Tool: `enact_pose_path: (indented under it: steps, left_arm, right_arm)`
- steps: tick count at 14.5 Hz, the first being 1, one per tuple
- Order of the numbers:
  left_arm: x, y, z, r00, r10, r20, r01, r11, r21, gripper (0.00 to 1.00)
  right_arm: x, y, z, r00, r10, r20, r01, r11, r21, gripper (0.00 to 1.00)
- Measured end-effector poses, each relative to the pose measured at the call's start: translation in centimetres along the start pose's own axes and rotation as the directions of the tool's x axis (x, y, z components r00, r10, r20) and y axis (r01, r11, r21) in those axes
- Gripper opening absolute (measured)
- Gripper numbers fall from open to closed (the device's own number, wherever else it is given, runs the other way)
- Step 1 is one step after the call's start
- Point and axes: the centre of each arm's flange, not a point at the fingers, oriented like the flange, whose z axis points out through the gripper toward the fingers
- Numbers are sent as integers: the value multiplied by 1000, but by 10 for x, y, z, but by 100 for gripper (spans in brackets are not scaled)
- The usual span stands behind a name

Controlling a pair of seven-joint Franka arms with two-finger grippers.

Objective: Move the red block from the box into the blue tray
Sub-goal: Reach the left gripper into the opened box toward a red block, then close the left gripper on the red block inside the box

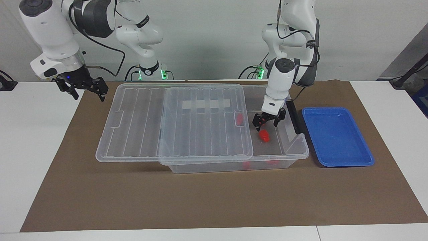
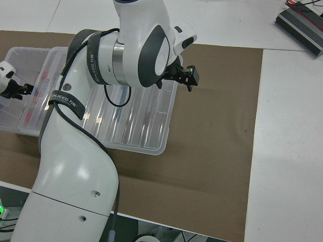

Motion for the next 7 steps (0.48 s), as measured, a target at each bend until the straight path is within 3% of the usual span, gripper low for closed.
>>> enact_pose_path:
  steps: [3,7]
  left_arm:
    - [-2,1,18,999,-34,0,34,999,-4,100]
    - [-4,0,27,999,-44,8,44,999,0,100]
  right_arm:
    - [-2,-2,-14,1000,-2,-7,2,1000,7,100]
    - [-15,-10,-40,999,7,52,-9,999,46,100]
